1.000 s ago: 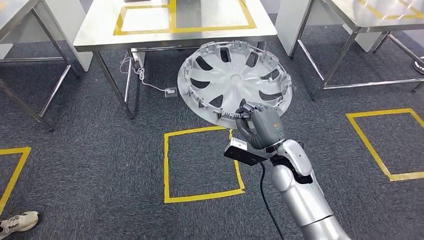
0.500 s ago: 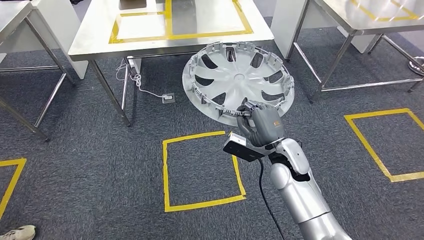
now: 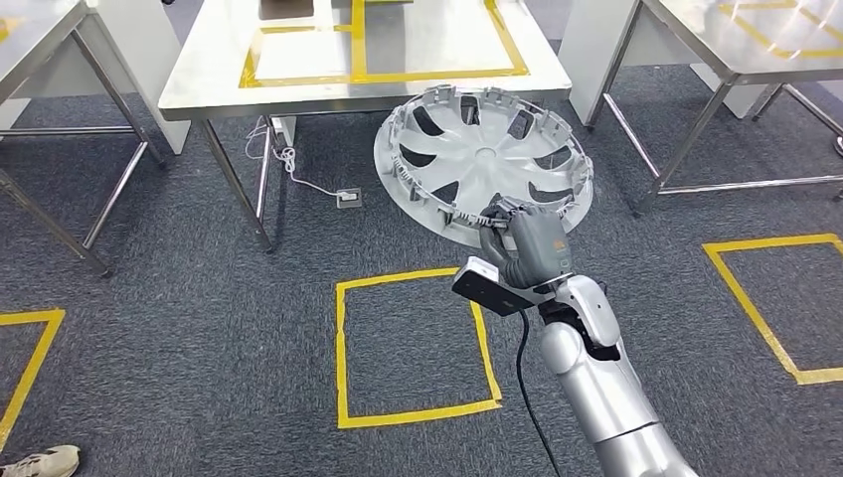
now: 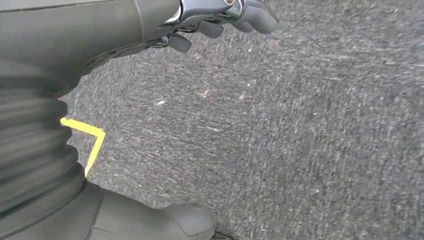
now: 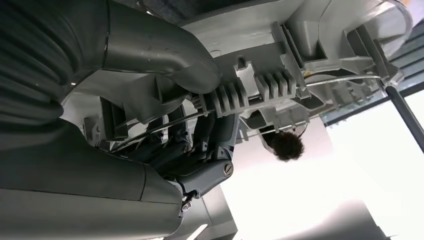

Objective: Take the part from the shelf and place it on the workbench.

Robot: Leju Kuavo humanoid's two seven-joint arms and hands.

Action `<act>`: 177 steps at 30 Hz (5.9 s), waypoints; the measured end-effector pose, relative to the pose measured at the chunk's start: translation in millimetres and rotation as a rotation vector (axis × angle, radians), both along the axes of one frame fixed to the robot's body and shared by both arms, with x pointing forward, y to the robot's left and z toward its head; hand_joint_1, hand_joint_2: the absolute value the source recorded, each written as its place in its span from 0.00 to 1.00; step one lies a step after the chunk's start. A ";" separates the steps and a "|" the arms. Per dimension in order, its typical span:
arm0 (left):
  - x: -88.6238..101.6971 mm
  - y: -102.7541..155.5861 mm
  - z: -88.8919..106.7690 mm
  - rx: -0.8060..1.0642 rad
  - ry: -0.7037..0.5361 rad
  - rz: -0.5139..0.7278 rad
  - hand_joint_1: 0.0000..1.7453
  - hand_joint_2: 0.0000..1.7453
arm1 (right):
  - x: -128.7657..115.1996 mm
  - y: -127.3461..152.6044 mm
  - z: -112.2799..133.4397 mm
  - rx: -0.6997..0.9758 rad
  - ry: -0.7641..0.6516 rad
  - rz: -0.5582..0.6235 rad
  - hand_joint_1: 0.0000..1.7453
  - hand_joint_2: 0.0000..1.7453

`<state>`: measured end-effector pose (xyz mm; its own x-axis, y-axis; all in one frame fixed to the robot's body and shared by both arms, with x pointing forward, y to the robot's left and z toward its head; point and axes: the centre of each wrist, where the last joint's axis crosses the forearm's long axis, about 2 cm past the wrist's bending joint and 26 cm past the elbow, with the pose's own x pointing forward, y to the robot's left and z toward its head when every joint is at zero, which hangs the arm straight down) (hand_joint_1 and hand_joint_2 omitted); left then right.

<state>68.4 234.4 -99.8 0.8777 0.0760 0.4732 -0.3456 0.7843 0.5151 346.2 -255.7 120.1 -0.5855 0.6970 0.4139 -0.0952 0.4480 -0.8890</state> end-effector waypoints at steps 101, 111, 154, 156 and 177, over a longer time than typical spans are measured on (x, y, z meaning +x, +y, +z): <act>-14.3 29.6 -4.5 0.058 0.026 0.027 0.00 1.00 | 11.0 28.2 64.6 0.089 -0.430 -0.110 1.00 1.00; -14.4 35.6 -4.8 0.058 0.046 0.051 0.00 1.00 | 12.5 53.2 76.7 0.100 -0.425 -0.082 1.00 1.00; -13.1 26.9 -4.2 0.059 0.015 0.010 0.00 1.00 | -22.5 4.0 47.6 -0.085 -0.442 -0.206 1.00 1.00; -12.7 26.5 -4.1 0.058 0.013 0.009 0.00 1.00 | -22.4 3.1 47.9 -0.093 -0.445 -0.210 1.00 1.00; -14.5 25.9 -4.3 0.048 0.043 0.019 0.00 1.00 | -17.7 -0.1 50.6 -0.149 -0.419 -0.229 1.00 1.00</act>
